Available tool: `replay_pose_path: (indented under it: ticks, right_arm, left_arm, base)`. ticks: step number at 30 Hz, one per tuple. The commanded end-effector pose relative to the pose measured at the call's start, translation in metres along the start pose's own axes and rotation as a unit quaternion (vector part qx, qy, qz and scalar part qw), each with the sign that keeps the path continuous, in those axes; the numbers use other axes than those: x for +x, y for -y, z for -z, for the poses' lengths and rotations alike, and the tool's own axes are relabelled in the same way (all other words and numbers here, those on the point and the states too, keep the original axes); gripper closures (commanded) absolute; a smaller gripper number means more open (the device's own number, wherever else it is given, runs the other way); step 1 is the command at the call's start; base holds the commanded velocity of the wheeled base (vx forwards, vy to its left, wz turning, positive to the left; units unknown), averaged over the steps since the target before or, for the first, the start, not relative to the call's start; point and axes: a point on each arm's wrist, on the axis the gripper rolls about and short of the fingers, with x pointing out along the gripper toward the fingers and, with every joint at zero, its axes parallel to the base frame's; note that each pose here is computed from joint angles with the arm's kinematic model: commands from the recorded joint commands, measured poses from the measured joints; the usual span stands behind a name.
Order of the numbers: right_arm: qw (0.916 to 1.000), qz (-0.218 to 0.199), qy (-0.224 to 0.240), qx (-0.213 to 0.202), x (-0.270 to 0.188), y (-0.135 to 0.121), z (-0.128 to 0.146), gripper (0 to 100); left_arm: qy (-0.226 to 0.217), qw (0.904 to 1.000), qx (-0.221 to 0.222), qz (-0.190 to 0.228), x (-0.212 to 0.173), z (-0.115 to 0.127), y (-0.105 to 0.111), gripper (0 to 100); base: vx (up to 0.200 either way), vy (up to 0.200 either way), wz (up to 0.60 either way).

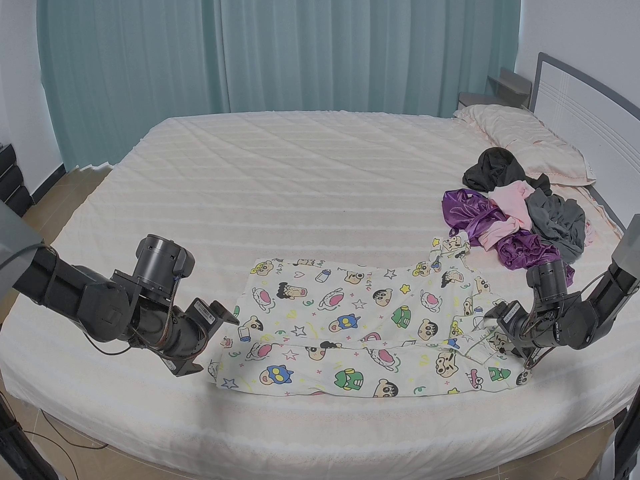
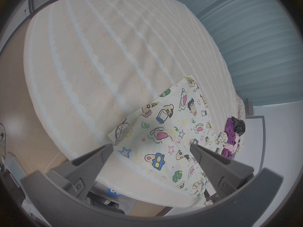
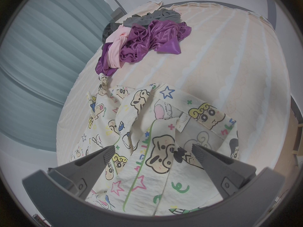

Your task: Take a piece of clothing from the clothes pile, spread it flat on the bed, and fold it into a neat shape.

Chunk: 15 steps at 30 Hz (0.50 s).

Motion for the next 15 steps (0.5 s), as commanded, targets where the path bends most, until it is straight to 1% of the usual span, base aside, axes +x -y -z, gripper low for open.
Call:
replay_pose_path:
  ticks: [1, 9, 12, 13, 15]
  right_arm:
    - [1.0000, 0.005, -0.004, -0.003, 0.005, 0.001, 0.002, 0]
    - [1.0000, -0.006, -0.004, 0.000, 0.009, -0.004, -0.001, 0]
    - [1.0000, 0.000, -0.004, -0.002, 0.014, -0.004, 0.001, 0]
    - [1.0000, -0.006, -0.001, -0.001, 0.017, -0.005, 0.000, 100]
    - [0.9999, -0.013, 0.005, -0.003, 0.020, -0.005, 0.000, 100]
  left_arm:
    - [-0.002, 1.0000, 0.003, 0.002, -0.004, 0.004, -0.001, 0]
    - [-0.002, 1.0000, 0.004, 0.001, -0.006, 0.005, -0.003, 0]
    - [-0.002, 1.0000, 0.004, 0.002, -0.007, 0.005, -0.003, 0]
    - [-0.001, 1.0000, 0.004, 0.003, -0.008, 0.005, -0.003, 0]
    - [-0.001, 1.0000, 0.004, 0.004, -0.008, 0.005, -0.003, 0]
  base:
    - [0.000, 0.000, 0.00]
    - [0.000, 0.000, 0.00]
    - [0.000, 0.000, 0.00]
    - [0.000, 0.000, 0.00]
    - [0.000, 0.000, 0.00]
